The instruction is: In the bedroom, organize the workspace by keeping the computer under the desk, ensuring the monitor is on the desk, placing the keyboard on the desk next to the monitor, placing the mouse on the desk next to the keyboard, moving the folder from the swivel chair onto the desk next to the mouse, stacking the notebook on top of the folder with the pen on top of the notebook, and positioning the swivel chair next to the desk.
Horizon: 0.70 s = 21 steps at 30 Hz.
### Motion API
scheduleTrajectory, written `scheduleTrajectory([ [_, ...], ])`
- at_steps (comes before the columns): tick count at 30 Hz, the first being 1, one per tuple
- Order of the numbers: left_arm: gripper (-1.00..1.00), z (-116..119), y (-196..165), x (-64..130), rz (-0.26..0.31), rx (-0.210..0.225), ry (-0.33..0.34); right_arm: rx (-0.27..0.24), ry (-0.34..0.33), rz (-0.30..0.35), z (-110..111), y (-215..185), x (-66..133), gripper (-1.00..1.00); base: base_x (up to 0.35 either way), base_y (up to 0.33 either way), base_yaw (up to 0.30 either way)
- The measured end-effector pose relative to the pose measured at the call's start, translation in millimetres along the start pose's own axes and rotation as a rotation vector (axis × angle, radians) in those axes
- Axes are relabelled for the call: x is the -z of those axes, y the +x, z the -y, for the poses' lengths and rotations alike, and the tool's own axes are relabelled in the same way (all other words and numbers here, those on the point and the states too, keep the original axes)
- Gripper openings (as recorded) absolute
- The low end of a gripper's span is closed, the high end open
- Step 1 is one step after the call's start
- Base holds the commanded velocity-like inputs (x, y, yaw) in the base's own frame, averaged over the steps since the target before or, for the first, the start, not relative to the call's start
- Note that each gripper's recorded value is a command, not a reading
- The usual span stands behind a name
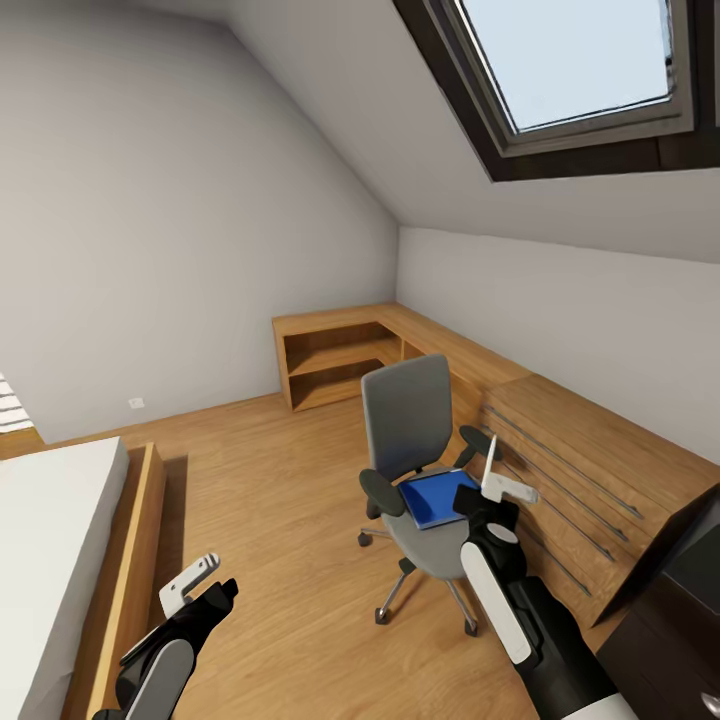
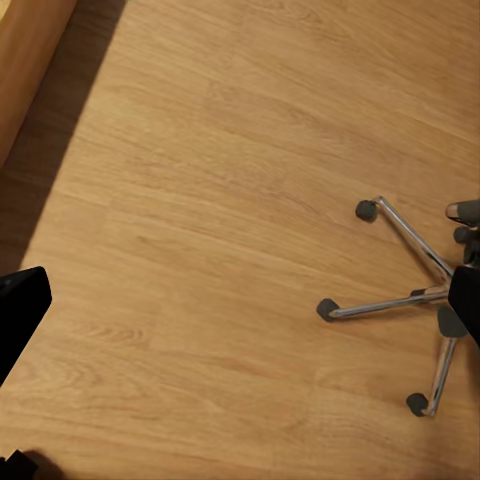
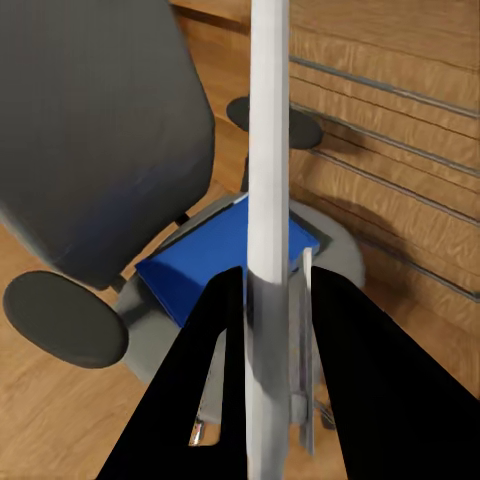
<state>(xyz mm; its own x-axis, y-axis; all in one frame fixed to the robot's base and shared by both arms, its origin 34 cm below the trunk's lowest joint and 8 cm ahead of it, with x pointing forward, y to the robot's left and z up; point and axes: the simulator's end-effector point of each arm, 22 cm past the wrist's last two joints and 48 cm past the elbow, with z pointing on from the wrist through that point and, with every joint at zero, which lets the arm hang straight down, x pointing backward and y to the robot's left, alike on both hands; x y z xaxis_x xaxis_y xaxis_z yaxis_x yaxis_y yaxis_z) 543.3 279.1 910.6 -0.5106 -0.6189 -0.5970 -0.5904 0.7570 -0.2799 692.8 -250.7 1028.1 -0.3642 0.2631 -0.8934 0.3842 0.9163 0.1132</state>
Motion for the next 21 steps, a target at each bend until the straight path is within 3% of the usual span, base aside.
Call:
scheduleTrajectory([
  [9, 1.00, 0.1, 0.0, 1.5, -0.001, 0.000, 0.000, -0.011, 0.003, 0.009, 0.5, -0.6, 0.3, -1.00, 0.000, 0.000, 0.000],
  [14, 1.00, 0.1, 0.0, 1.5, -0.001, 0.000, 0.000, 0.001, 0.020, -0.018, 5.9, 17.9, -6.5, -1.00, 0.000, 0.000, 0.000],
  [21, 1.00, 0.1, 0.2, 1.5, -0.001, -0.001, 0.000, -0.068, 0.040, 0.057, 12.4, 10.9, -10.8, -1.00, 0.000, 0.000, 0.000],
])
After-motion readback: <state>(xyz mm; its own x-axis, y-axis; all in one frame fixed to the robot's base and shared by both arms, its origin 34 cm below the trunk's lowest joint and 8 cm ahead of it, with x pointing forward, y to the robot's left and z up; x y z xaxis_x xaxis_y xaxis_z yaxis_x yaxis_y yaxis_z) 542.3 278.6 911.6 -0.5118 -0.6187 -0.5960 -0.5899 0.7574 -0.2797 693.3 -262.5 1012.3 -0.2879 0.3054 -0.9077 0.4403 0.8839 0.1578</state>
